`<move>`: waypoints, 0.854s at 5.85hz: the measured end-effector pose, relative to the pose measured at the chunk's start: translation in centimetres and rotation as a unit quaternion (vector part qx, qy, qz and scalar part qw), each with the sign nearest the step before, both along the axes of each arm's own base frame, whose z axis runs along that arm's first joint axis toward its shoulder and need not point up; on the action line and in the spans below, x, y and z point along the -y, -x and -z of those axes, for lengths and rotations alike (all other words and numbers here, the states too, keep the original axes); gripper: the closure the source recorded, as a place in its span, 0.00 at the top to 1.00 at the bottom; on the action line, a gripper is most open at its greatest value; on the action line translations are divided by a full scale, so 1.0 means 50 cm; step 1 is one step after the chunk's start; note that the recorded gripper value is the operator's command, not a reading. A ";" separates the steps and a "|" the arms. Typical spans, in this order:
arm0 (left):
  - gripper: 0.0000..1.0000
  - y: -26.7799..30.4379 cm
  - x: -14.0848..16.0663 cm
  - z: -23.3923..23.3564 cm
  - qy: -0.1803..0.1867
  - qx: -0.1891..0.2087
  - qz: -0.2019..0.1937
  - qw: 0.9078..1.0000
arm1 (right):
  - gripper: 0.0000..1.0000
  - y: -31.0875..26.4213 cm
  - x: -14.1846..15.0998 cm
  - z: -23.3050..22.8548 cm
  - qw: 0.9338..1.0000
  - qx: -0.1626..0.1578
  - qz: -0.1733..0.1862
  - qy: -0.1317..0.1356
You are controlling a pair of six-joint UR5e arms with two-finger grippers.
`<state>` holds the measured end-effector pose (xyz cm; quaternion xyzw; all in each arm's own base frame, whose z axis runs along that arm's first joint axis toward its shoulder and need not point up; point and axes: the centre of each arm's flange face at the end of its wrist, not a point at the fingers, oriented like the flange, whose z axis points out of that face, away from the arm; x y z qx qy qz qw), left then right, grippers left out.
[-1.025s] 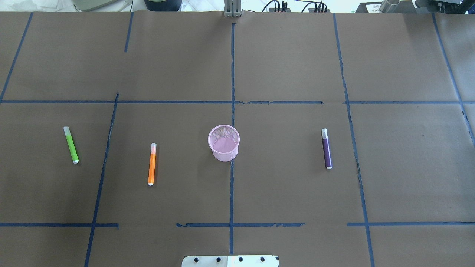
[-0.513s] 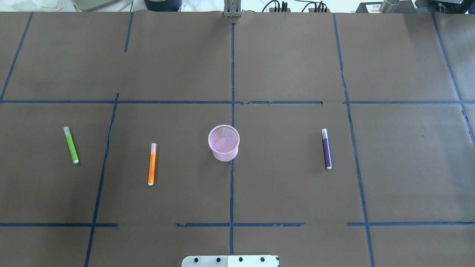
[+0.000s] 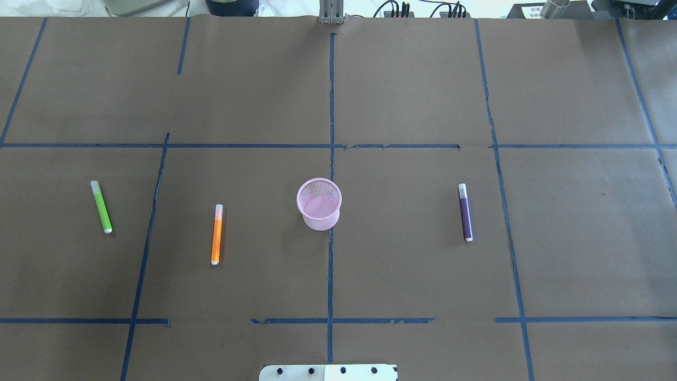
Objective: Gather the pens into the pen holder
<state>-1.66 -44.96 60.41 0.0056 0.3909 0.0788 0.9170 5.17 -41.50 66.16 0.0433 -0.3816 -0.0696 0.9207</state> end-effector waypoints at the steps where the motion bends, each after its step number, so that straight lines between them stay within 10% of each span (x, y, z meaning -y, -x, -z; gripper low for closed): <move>1: 1.00 -0.002 0.001 0.001 -0.003 -0.002 -0.001 1.000 | 1.00 0.007 -0.014 -0.005 1.000 0.021 0.003 -0.003; 5: 1.00 -0.083 0.005 0.019 -0.003 -0.023 -0.027 0.999 | 1.00 0.011 -0.050 -0.017 0.999 0.034 0.007 -0.027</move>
